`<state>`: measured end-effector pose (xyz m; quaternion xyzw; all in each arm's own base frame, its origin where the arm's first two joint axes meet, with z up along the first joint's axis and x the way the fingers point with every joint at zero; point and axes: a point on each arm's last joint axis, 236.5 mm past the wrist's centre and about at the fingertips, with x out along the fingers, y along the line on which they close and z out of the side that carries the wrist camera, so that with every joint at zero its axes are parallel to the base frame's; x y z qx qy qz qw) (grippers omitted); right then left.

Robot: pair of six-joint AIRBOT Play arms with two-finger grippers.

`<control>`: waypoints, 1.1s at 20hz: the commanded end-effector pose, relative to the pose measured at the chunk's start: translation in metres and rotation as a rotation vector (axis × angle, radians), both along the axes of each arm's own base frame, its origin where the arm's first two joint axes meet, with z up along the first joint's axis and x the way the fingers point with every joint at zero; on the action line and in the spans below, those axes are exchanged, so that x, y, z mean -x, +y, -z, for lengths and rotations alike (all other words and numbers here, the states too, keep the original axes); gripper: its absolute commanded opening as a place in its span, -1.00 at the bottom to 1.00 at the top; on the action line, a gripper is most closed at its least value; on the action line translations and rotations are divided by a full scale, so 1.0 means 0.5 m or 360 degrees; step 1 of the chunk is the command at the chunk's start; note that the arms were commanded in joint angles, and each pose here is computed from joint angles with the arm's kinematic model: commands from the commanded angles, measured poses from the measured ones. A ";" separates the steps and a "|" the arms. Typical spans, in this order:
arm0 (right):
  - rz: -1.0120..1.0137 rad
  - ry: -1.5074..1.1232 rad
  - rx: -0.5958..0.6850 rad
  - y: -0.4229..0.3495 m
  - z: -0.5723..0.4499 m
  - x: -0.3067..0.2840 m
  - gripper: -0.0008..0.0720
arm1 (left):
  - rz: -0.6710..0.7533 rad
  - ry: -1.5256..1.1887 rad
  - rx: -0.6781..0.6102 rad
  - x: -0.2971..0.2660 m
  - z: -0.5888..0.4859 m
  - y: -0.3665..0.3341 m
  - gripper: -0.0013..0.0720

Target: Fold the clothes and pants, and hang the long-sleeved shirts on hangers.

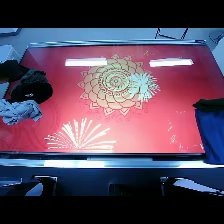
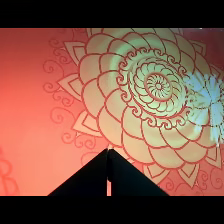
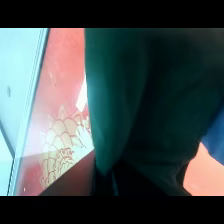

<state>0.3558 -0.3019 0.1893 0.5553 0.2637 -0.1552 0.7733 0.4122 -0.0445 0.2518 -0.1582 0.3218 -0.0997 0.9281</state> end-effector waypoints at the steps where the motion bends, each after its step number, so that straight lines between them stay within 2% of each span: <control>1: 0.0093 0.0244 -0.0037 -0.021 0.039 0.095 -0.86 | -0.0002 -0.0002 -0.0001 0.000 -0.001 0.001 -0.90; 3: 0.0077 0.0503 -0.0020 -0.012 0.084 0.154 -0.86 | -0.0001 -0.0002 -0.0001 0.000 -0.001 0.001 -0.90; 8: 0.0141 0.1144 -0.0156 0.007 0.206 0.319 -0.86 | -0.0001 -0.0001 0.0000 0.000 -0.001 0.001 -0.90; 15: 0.0148 0.1556 -0.0195 0.034 0.372 0.445 -0.85 | 0.0004 0.0000 0.0011 0.001 -0.001 -0.002 -0.90; 22: 0.0187 0.1621 -0.0181 0.029 0.399 0.465 -0.84 | 0.0003 -0.0002 0.0011 0.000 -0.002 -0.002 -0.90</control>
